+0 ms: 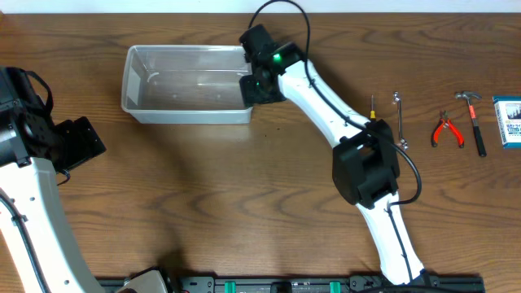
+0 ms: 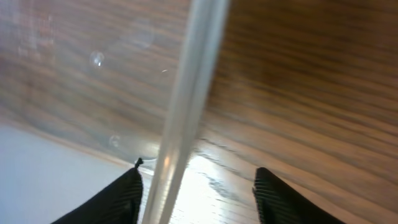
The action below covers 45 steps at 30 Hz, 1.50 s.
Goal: Pack container
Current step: 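Grip the right rim and drag the container rightward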
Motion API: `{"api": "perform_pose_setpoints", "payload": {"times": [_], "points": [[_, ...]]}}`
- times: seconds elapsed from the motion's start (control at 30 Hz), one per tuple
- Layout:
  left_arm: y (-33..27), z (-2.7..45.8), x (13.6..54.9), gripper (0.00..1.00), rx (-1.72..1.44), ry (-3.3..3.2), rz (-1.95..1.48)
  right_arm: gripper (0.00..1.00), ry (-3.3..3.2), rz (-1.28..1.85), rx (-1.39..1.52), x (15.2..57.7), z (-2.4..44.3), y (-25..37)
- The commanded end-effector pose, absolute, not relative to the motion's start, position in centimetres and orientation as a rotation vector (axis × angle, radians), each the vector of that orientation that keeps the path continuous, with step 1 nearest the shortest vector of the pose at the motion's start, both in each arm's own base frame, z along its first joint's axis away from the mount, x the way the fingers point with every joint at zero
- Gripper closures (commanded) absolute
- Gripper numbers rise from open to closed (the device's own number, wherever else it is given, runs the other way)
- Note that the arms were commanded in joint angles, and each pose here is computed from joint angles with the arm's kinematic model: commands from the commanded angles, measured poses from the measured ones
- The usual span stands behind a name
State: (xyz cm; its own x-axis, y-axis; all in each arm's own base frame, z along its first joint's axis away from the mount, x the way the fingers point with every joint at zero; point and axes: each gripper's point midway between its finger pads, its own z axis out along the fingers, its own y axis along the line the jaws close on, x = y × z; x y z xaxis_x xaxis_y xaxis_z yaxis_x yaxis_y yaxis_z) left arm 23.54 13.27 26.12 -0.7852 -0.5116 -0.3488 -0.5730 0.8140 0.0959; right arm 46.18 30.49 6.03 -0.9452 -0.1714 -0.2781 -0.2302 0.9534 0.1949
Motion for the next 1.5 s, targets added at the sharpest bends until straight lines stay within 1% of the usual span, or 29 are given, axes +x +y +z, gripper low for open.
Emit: {"api": "perform_pose_setpoints", "payload": {"times": [0.0, 0.1, 0.3, 0.37, 0.53, 0.7, 0.9, 1.07, 1.3, 1.47], "points": [[13.3, 26.7, 23.6, 0.02, -0.826, 2.675, 0.276, 0.48, 2.814, 0.315, -0.233, 47.9, 7.6, 29.0], [13.3, 26.7, 23.6, 0.02, -0.826, 2.675, 0.276, 0.57, 2.804, 0.312, -0.214, 48.5, 8.3, 28.4], [13.3, 26.7, 23.6, 0.02, -0.826, 2.675, 0.276, 0.71, 2.827, 0.254, -0.204, 48.1, 8.3, 27.4], [13.3, 26.7, 23.6, 0.02, -0.827, 2.675, 0.276, 0.74, 2.838, 0.238, -0.203, 47.9, 8.2, 27.2], [13.3, 26.7, 23.6, 0.02, -0.827, 2.675, 0.276, 0.75, 2.84, 0.238, -0.203, 47.9, 8.2, 27.2], [13.3, 26.7, 23.6, 0.02, -0.827, 2.675, 0.276, 0.88, 2.851, 0.23, -0.196, 47.8, 8.1, 26.8], [13.3, 26.7, 23.6, 0.02, -0.827, 2.675, 0.276, 0.92, 2.872, 0.175, -0.188, 47.4, 7.9, 25.9], [13.3, 26.7, 23.6, 0.02, -0.827, 2.675, 0.276, 0.98, 2.911, 0.124, -0.176, 46.7, 7.6, 24.8], [13.3, 26.7, 23.6, 0.02, -0.827, 2.675, 0.276, 0.99, 2.953, 0.09, -0.16, 46.0, 7.4, 23.8], [13.3, 26.7, 23.6, 0.02, -0.827, 2.675, 0.276, 0.99, 2.969, 0.013, -0.098, 45.5, 8.0, 22.2]]}}
